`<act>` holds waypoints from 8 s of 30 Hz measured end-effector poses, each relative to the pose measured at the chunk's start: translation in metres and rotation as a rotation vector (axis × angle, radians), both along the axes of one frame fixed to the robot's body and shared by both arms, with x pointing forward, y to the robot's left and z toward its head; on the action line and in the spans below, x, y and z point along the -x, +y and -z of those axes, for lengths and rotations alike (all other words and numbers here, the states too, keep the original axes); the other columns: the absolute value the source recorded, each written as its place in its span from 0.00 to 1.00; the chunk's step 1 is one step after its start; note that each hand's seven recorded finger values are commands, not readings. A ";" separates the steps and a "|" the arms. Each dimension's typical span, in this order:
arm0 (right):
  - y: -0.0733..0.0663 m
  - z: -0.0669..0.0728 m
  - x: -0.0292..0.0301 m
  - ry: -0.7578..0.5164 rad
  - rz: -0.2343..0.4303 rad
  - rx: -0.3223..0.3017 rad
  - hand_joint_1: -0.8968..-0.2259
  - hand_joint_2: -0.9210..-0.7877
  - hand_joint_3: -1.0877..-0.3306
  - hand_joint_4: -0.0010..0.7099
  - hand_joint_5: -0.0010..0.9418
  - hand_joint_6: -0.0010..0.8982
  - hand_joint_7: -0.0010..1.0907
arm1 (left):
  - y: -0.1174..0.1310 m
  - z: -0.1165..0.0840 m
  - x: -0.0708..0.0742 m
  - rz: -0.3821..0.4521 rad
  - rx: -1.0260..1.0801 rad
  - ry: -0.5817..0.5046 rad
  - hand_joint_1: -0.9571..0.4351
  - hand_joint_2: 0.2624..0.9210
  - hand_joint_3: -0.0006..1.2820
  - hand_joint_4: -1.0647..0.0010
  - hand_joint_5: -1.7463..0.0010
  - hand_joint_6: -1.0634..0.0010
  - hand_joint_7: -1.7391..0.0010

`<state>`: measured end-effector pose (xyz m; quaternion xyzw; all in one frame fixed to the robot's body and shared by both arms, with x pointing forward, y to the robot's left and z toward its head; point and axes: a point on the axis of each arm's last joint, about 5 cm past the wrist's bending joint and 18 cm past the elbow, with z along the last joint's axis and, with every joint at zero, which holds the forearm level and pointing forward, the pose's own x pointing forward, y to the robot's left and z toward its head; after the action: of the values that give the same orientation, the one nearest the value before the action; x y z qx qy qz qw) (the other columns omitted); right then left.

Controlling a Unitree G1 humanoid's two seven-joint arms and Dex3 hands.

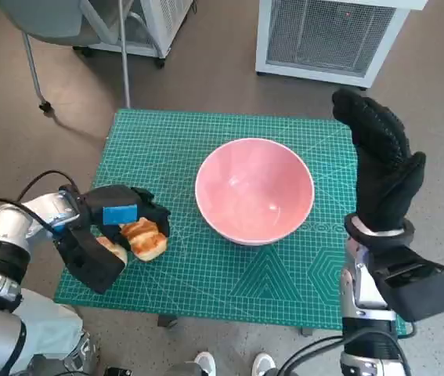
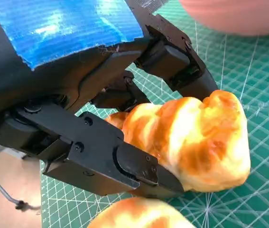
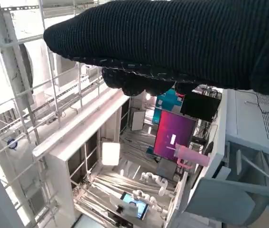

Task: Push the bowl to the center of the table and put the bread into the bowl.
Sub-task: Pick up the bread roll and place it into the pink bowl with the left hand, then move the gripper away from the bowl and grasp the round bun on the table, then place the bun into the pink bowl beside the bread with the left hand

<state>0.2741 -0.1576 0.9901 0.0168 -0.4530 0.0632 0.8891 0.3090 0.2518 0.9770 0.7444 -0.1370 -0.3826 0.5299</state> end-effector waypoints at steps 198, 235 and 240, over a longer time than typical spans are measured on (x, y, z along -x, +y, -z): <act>-0.005 -0.002 0.0068 -0.004 -0.039 0.035 0.57 0.00 0.39 0.41 0.01 0.00 0.62 | 0.058 -0.033 0.066 -0.291 0.374 0.010 0.69 1.00 0.23 0.64 0.14 0.61 0.21; -0.006 -0.001 0.0051 -0.016 -0.032 0.047 0.58 0.00 0.39 0.42 0.01 0.00 0.62 | -0.124 -0.108 -0.009 0.303 0.537 -0.258 0.69 1.00 0.10 0.45 0.30 0.44 0.28; -0.008 -0.001 0.0066 -0.022 -0.029 0.048 0.58 0.00 0.39 0.42 0.01 0.00 0.62 | -0.134 -0.094 -0.015 0.282 0.488 -0.179 0.64 1.00 0.12 0.52 0.36 0.46 0.24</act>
<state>0.2675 -0.1654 0.9910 0.0015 -0.4609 0.0870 0.8832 0.3240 0.1180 1.0715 0.5995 -0.3731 -0.3410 0.6206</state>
